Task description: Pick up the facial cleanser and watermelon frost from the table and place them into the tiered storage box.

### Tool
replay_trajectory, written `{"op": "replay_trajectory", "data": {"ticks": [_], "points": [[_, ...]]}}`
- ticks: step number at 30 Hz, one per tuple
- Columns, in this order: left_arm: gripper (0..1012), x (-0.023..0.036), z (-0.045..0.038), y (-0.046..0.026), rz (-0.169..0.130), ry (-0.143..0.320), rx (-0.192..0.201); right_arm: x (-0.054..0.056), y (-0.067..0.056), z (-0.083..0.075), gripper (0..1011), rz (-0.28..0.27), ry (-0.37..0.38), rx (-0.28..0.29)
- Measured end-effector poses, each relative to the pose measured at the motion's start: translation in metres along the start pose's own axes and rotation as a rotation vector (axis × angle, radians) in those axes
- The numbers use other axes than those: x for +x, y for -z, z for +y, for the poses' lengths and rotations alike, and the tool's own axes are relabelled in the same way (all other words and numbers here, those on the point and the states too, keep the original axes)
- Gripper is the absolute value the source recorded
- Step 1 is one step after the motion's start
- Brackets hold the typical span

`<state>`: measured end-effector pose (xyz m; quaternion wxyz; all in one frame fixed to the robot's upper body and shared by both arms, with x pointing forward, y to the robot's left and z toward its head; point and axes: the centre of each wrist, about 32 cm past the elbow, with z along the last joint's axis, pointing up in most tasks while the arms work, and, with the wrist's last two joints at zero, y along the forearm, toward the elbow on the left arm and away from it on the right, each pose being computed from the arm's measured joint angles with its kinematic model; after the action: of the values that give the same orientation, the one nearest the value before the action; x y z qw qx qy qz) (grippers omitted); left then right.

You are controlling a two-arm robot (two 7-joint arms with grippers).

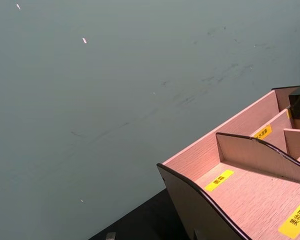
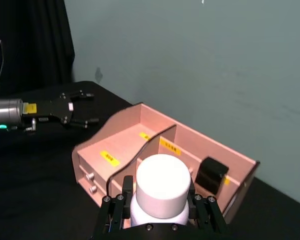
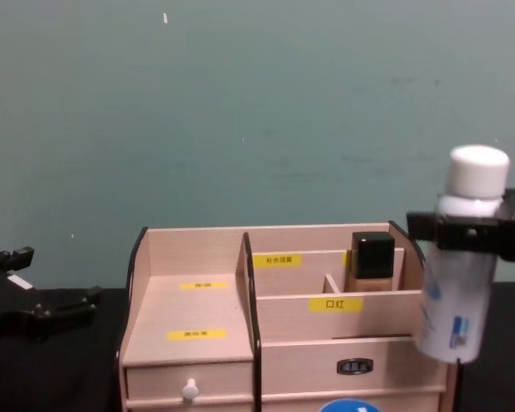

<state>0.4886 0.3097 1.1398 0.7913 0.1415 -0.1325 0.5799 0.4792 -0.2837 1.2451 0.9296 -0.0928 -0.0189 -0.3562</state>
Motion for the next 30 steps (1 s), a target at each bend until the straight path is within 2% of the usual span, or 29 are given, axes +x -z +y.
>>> {"op": "replay_trajectory", "data": {"ticks": [7, 13, 20, 30], "points": [[1010, 0.0000, 0.0000, 0.0000, 0.000, 0.000, 0.000, 0.008, -0.010, 0.016, 593, -0.015, -0.026, 0.015], [1009, 0.0000, 0.0000, 0.0000, 0.000, 0.000, 0.000, 0.019, -0.016, 0.040, 593, -0.035, -0.054, 0.025], [1009, 0.0000, 0.0000, 0.0000, 0.000, 0.000, 0.000, 0.028, -0.018, 0.059, 593, -0.048, -0.059, 0.042], [1010, 0.0000, 0.0000, 0.0000, 0.000, 0.000, 0.000, 0.047, -0.018, 0.092, 593, -0.065, -0.072, 0.076]]}}
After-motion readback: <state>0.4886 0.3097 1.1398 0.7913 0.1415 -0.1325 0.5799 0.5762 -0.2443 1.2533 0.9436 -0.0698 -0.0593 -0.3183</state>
